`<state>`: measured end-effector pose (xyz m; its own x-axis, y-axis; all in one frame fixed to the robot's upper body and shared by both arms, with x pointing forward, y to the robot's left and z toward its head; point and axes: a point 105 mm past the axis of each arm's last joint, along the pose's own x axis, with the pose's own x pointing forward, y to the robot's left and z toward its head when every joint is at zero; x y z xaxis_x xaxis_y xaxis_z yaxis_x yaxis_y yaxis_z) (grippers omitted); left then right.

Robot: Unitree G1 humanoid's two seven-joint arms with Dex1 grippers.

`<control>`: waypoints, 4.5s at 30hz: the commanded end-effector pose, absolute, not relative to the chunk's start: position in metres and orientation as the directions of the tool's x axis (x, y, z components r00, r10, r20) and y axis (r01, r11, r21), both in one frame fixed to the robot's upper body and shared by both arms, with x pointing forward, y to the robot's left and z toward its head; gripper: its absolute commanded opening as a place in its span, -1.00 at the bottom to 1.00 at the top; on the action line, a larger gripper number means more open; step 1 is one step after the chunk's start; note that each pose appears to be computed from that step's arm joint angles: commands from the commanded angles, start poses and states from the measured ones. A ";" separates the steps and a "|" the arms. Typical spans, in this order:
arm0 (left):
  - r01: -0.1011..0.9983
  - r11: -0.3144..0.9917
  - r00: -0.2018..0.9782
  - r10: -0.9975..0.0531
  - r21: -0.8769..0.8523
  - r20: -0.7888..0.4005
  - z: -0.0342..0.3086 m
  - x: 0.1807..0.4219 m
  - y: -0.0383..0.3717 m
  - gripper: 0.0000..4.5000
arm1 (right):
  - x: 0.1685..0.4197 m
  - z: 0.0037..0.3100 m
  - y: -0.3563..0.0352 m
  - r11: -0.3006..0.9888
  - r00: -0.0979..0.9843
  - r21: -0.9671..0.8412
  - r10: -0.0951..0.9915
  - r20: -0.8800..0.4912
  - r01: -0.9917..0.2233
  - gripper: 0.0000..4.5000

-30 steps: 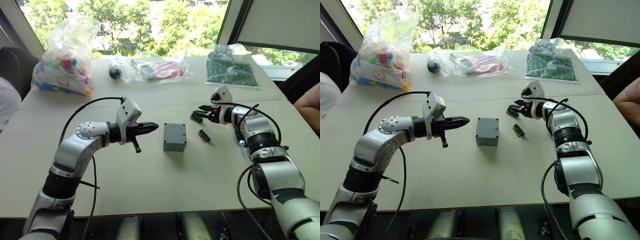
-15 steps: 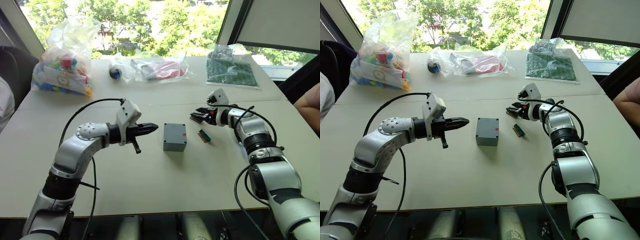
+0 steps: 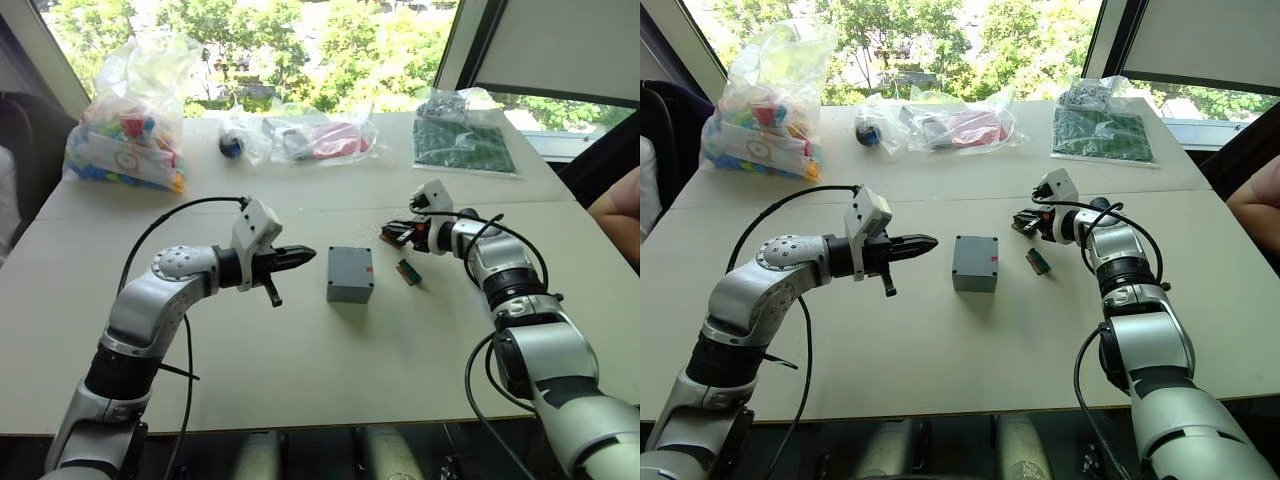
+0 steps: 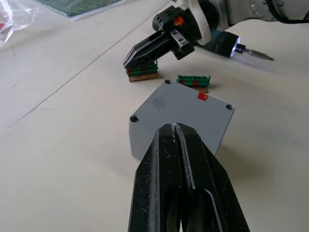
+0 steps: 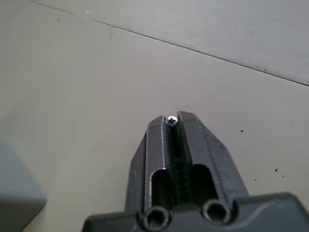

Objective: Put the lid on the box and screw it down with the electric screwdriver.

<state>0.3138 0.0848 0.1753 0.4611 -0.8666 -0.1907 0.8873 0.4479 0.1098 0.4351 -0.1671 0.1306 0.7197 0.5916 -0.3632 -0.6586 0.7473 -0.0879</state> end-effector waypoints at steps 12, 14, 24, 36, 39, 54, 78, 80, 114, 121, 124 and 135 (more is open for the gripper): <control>0.892 0.430 0.449 -0.877 0.137 -0.172 0.180 0.310 0.083 -1.00 | 0.436 0.153 -0.168 0.737 0.725 -0.100 0.614 -0.311 -0.668 -0.97; 0.894 0.428 0.447 -0.878 0.136 -0.171 0.180 0.309 0.083 -1.00 | 0.436 0.159 -0.170 0.742 0.734 -0.104 0.614 -0.291 -0.662 -0.97; 0.901 0.419 0.432 -0.891 0.116 -0.139 0.188 0.305 0.085 -1.00 | 0.424 0.214 -0.178 0.727 0.737 -0.131 0.650 -0.182 -0.674 -0.97; 0.917 0.375 0.396 -0.898 0.138 -0.192 0.189 0.290 0.094 -1.00 | 0.339 0.190 -0.134 0.522 0.525 -0.087 0.808 -0.266 -0.848 -0.97; 0.916 0.377 0.397 -0.898 0.134 -0.187 0.188 0.293 0.091 -1.00 | 0.342 0.182 -0.130 0.537 0.536 -0.076 0.800 -0.270 -0.840 -0.97; 0.910 0.394 0.413 -0.893 0.133 -0.181 0.187 0.295 0.090 -1.00 | 0.358 0.171 -0.124 0.550 0.553 -0.096 0.783 -0.286 -0.829 -0.97; 0.912 0.391 0.408 -0.899 0.128 -0.158 0.190 0.294 0.087 -1.00 | 0.360 0.167 -0.132 0.562 0.566 -0.116 0.757 -0.326 -0.819 0.41; 0.915 0.382 0.399 -0.905 0.134 -0.149 0.193 0.293 0.086 -1.00 | 0.363 0.190 -0.141 0.603 0.609 -0.118 0.745 -0.272 -0.789 0.71; 0.939 0.148 0.220 -0.953 0.312 -0.210 0.191 0.258 0.042 -1.00 | 0.373 0.167 -0.297 0.918 0.388 -0.009 0.159 -0.908 -0.397 0.98; 0.936 0.202 0.266 -0.943 0.289 -0.199 0.189 0.258 0.046 -1.00 | 0.374 0.151 -0.294 0.904 0.341 -0.029 0.130 -0.931 -0.426 0.74; 0.935 0.215 0.275 -0.942 0.282 -0.192 0.189 0.257 0.046 -1.00 | 0.374 0.144 -0.291 0.893 0.317 -0.031 0.127 -0.940 -0.449 0.32; 0.915 0.329 0.370 -0.914 0.233 -0.163 0.191 0.279 0.071 -1.00 | 0.409 0.214 -0.276 0.940 0.652 0.009 0.243 -0.718 -0.340 -0.18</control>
